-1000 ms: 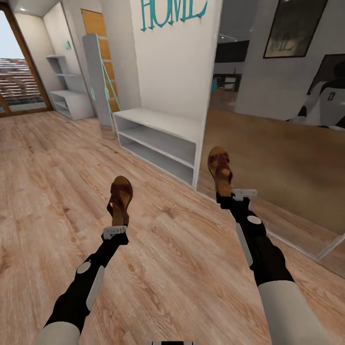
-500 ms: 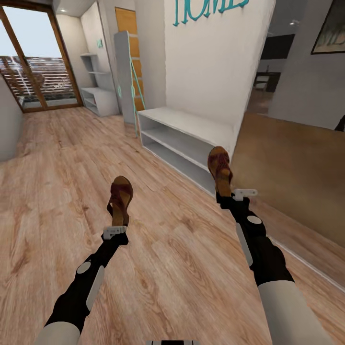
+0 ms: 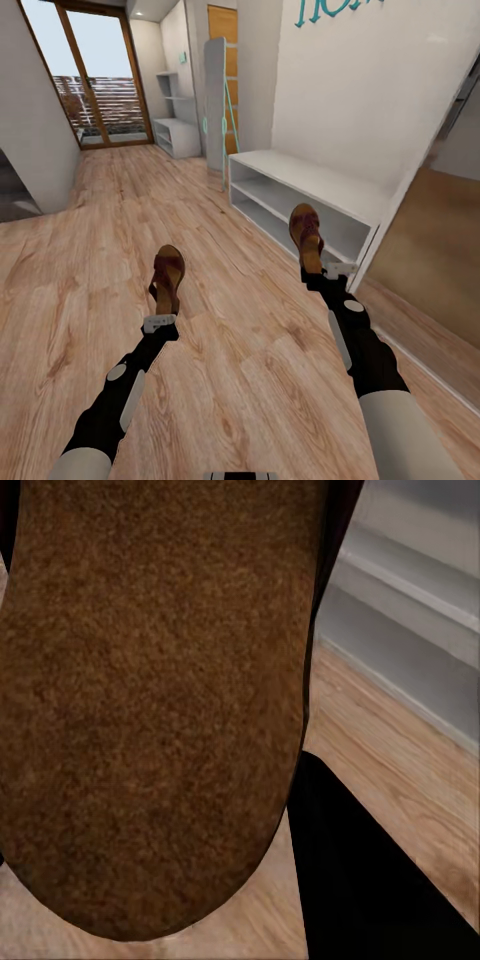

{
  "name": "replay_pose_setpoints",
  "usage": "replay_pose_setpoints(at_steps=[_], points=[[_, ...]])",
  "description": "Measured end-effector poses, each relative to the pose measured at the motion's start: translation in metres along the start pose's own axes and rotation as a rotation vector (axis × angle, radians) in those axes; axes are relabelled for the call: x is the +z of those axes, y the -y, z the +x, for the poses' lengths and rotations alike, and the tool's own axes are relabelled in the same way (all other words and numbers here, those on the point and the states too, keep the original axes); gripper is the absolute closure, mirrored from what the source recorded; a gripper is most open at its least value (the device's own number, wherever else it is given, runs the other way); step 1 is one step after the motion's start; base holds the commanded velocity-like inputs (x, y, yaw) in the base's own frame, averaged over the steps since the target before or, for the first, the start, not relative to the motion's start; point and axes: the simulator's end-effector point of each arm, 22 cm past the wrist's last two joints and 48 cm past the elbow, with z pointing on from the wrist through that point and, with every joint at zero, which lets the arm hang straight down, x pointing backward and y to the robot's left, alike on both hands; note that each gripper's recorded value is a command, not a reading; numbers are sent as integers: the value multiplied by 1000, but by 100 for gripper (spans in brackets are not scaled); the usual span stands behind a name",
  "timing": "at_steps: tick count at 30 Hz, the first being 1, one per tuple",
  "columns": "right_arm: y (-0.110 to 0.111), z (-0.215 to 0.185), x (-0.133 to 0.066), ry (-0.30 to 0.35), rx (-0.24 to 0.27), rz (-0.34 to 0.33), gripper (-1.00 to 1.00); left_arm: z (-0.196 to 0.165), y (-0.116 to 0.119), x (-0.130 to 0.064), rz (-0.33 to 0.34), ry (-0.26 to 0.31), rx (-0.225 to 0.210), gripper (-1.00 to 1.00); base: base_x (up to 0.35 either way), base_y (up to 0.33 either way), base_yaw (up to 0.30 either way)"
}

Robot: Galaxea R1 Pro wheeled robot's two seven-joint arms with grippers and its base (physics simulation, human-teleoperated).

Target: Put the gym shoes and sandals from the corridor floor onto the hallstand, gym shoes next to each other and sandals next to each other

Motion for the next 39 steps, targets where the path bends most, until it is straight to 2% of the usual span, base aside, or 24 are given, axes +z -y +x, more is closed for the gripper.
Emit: replay_pose_setpoints(at_steps=[9, 39], points=[[0, 4, 1, -6, 0, 0, 100, 9, -1, 0, -1, -31, -9, 100, 345, 101, 294], [0, 16, 6, -24, 0, 0, 100, 21, -2, 2, -2, -51, -14, 100, 345, 86, 294]])
